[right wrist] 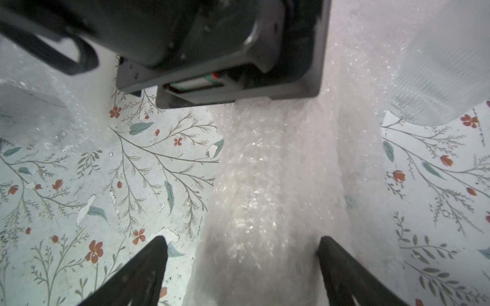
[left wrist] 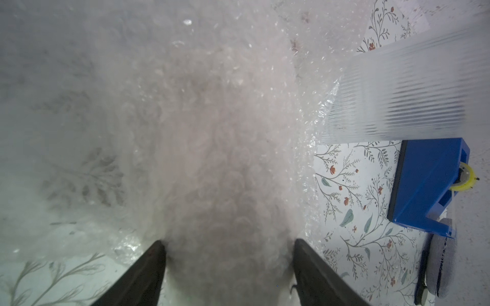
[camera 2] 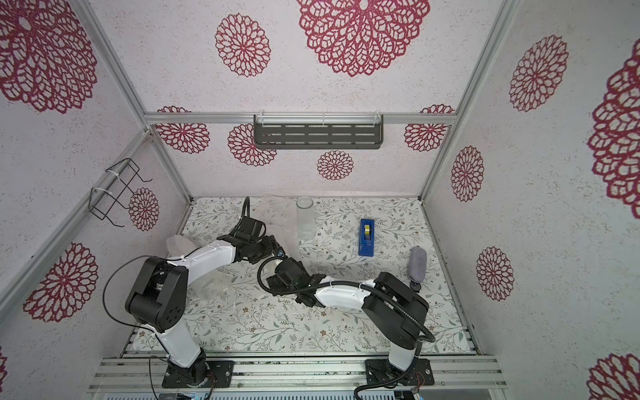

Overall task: Wrap vases in bubble wrap
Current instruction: Wrap the vase in bubble wrap.

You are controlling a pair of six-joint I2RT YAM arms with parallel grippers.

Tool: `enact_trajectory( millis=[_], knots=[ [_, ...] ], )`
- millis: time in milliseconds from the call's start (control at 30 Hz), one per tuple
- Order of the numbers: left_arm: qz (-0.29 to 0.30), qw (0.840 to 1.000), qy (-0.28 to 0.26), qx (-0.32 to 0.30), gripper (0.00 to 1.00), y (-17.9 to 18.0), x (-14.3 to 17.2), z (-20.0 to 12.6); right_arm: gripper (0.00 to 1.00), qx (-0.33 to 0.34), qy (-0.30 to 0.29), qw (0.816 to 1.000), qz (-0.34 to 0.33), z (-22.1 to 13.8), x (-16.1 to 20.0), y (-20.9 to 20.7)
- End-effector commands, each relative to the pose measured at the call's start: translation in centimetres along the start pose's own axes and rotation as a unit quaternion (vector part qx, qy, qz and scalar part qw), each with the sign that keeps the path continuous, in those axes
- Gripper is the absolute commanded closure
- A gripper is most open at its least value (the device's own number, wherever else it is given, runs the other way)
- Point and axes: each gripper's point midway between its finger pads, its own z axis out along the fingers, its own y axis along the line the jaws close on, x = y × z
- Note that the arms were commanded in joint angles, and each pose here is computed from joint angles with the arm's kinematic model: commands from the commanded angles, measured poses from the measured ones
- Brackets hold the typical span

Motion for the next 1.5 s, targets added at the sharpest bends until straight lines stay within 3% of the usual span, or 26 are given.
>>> enact_trajectory(
  millis=[0, 200, 400, 667, 833, 933, 1100, 1300, 1467],
  knots=[
    [-0.004, 0.999, 0.027, -0.029, 0.17, 1.7, 1.6, 0.4, 0.09, -0.006, 0.034, 0.999, 0.028, 0.8, 2.1, -0.6],
    [-0.001, 1.000, 0.009, 0.000, 0.05, 0.2, 0.7, -1.5, 0.08, -0.019, 0.039, 0.997, 0.070, 1.3, 3.1, -1.6],
    [-0.001, 1.000, 0.008, 0.004, 0.02, 0.1, 0.7, -1.9, 0.09, -0.056, 0.034, 0.992, 0.105, 1.6, 3.1, -1.6],
    [-0.005, 1.000, -0.010, -0.023, 0.01, 0.9, 0.1, -3.2, 0.17, -0.112, 0.024, 0.981, 0.156, 1.8, 2.9, -0.9],
    [-0.020, 0.996, -0.034, -0.081, 0.02, 3.5, 0.0, -4.3, 0.20, -0.184, 0.016, 0.956, 0.227, 1.5, 2.5, 1.1],
    [-0.023, 0.997, -0.030, -0.063, 0.04, 3.0, 0.3, -4.0, 0.23, -0.205, 0.013, 0.942, 0.266, 1.5, 2.5, 1.8],
    [-0.012, 0.999, -0.024, -0.022, 0.06, 1.1, 0.6, -3.3, 0.22, -0.190, -0.001, 0.939, 0.288, 1.0, 1.9, 1.2],
    [-0.007, 1.000, -0.014, -0.027, 0.10, 1.0, 0.9, -2.1, 0.23, -0.201, -0.004, 0.931, 0.306, 1.0, 1.6, 1.5],
    [-0.006, 1.000, -0.019, -0.013, 0.06, 0.4, 0.7, -2.1, 0.23, -0.203, -0.002, 0.929, 0.309, 1.3, 1.8, 1.5]
  ],
)
